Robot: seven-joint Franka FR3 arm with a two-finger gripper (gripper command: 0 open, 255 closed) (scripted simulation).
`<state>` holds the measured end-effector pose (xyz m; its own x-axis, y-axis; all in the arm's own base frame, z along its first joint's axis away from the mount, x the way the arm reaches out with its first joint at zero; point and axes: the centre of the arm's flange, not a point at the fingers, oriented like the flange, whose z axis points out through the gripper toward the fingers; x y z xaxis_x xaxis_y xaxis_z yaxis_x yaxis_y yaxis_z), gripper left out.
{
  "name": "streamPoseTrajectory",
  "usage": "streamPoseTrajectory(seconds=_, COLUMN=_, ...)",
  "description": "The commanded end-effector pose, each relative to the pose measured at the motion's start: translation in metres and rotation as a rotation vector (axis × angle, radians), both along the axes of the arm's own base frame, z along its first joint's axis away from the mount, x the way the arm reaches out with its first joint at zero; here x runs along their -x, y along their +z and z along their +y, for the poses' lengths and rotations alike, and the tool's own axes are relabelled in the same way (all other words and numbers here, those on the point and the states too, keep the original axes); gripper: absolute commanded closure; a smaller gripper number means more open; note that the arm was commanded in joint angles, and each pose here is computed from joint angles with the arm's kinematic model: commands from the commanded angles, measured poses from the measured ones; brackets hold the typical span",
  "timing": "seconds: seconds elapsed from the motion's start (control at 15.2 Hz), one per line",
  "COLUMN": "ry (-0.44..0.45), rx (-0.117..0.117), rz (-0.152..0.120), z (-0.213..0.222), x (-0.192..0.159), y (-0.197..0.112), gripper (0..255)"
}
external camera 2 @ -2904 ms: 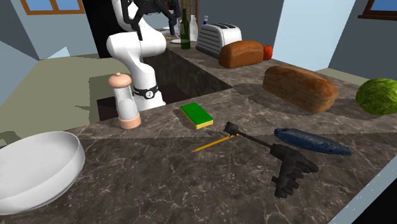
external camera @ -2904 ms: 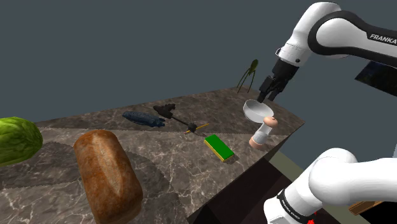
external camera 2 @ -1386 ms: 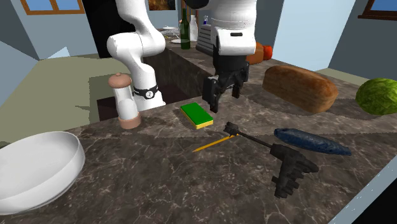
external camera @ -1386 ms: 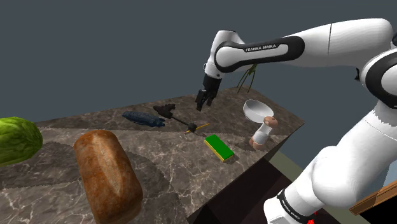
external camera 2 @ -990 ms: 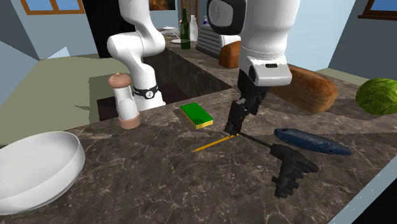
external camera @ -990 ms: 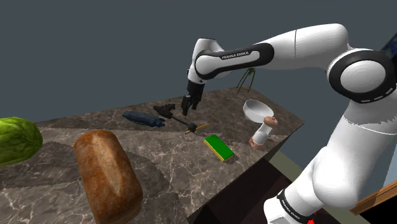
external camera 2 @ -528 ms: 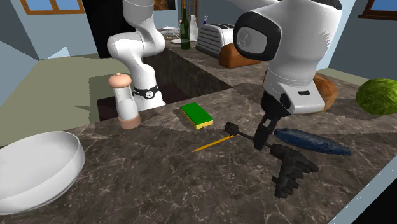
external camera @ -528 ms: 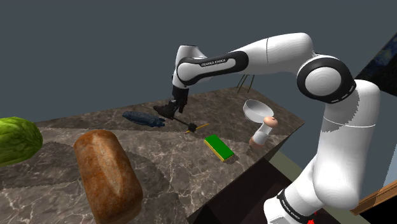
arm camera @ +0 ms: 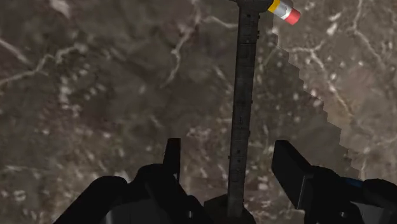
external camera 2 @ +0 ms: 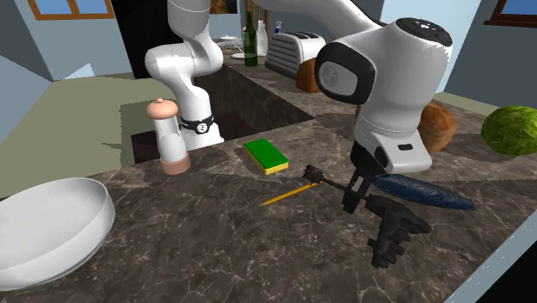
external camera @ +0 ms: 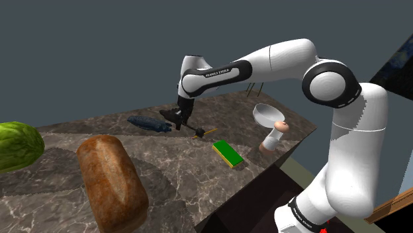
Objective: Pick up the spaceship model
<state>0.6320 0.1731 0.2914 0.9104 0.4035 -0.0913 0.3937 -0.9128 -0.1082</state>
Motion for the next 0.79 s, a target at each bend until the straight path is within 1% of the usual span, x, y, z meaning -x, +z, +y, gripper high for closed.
streamPoseTrajectory(seconds=0.0, ry=0.0, rx=0.0, rz=0.0, z=0.0, x=0.0, y=-0.001, gripper=255)
streamPoseTrajectory(seconds=0.53, ry=0.0, rx=0.0, rz=0.0, z=0.0, x=0.001, y=-0.002, gripper=255)
streamPoseTrajectory(seconds=0.73, ry=0.0, rx=0.0, rz=0.0, z=0.0, x=0.001, y=0.014, gripper=255)
